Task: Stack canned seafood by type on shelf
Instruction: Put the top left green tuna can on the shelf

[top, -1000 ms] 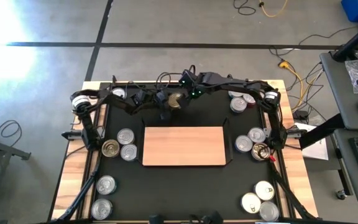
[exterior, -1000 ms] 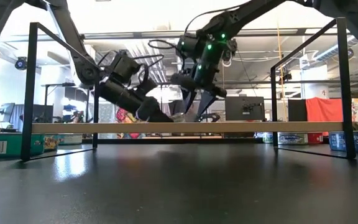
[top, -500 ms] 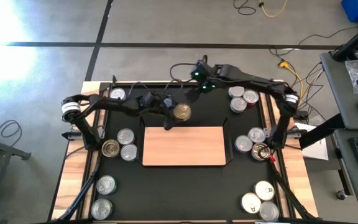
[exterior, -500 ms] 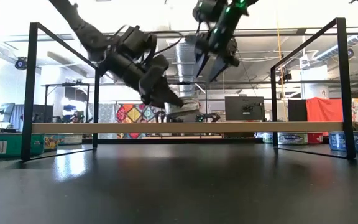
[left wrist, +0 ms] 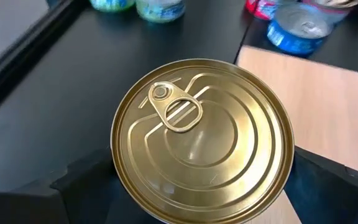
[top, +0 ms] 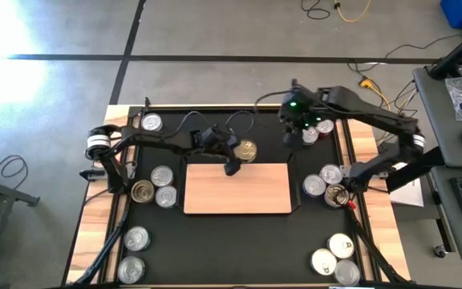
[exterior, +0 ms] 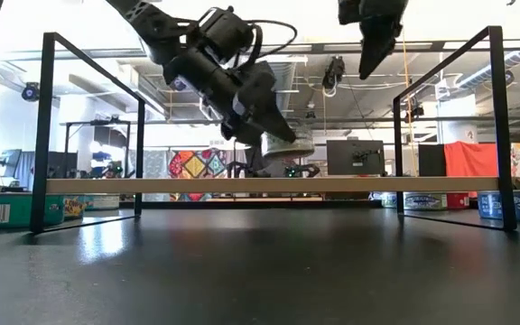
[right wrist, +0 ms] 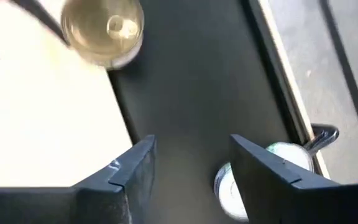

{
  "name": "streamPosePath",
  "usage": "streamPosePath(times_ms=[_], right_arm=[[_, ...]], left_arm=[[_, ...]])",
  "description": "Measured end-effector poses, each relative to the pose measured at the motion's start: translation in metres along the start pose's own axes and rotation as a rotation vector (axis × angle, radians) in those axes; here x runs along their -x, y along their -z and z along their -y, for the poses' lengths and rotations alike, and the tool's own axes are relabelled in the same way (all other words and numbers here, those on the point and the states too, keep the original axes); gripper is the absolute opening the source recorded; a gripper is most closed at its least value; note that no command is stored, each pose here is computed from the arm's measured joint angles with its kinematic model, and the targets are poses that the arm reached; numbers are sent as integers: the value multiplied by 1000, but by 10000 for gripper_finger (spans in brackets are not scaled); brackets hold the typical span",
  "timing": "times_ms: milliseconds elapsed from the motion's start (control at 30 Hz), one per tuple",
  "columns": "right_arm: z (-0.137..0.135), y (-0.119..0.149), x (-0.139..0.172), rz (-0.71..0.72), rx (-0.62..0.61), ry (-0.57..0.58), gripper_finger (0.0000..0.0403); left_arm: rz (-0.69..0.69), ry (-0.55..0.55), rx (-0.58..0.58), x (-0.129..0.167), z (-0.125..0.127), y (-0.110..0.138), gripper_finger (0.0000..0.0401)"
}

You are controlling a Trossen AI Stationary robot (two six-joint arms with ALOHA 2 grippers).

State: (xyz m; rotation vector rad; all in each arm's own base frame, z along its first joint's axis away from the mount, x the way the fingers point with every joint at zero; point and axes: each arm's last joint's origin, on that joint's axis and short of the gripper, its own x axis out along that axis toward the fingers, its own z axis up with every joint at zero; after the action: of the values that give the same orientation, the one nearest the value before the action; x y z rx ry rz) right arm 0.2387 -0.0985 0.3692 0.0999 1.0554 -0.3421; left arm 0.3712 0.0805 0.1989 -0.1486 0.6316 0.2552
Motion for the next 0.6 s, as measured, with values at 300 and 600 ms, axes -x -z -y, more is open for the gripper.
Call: streamPosePath(times_ms=[300,600], right_arm=[[-16,17,-38,282,-85,-244,144],[-39,28,-87,102,-8,-293,104]], left_arm=[[33,60,-83,-19,36,-13,374],[-43,96,-144,-44,37,-16,391]])
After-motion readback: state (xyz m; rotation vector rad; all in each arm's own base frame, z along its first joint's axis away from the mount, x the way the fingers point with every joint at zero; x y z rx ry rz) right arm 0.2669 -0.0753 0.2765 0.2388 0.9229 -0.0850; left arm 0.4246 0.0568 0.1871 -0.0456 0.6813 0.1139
